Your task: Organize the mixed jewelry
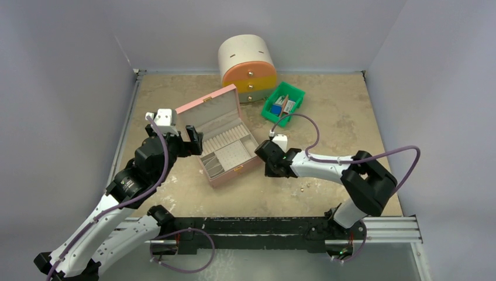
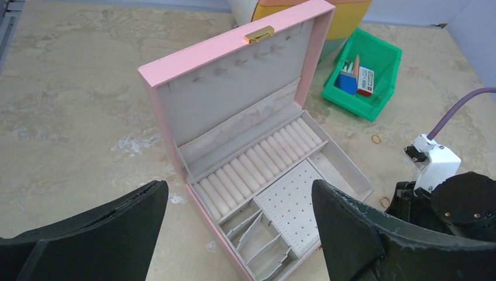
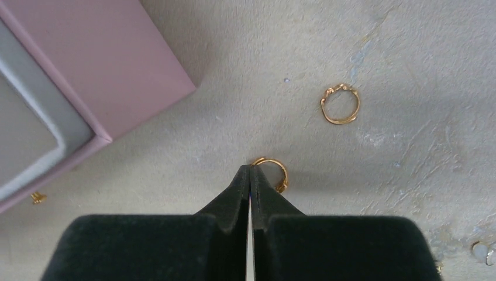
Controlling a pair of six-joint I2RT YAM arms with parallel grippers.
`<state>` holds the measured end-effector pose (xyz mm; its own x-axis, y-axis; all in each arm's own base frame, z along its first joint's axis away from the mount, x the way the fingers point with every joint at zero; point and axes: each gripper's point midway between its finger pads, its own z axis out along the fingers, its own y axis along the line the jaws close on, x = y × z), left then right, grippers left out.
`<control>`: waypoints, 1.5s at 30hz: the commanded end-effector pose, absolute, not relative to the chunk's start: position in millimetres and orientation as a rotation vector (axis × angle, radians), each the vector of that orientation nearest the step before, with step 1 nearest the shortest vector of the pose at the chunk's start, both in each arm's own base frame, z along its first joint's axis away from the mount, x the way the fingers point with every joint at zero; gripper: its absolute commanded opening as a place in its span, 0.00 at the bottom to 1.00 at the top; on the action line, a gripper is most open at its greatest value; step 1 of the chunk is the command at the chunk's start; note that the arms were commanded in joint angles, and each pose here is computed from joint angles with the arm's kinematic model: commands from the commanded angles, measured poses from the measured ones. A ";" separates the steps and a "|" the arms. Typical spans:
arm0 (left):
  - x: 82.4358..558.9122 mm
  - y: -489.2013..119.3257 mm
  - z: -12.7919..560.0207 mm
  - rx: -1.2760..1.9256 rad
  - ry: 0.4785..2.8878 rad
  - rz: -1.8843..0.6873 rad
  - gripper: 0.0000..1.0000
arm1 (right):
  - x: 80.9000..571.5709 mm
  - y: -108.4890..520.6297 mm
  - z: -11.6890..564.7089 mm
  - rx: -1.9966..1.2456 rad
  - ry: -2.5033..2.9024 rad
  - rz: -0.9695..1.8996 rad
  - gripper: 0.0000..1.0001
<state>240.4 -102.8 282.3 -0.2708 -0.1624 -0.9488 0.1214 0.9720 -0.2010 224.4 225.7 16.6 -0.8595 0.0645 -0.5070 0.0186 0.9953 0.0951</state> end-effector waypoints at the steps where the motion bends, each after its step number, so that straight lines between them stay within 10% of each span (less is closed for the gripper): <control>1: 241.6 -102.7 297.0 -0.051 1.781 -0.300 0.93 | 239.4 224.1 36.3 0.151 2.535 0.072 0.01; 16: 239.2 -102.1 301.2 -0.051 1.767 -0.315 0.93 | 224.9 195.4 77.2 0.397 2.441 0.147 0.27; 45: 236.2 -101.1 304.7 -0.055 1.754 -0.330 0.93 | 219.3 216.3 34.6 0.614 2.543 0.139 0.21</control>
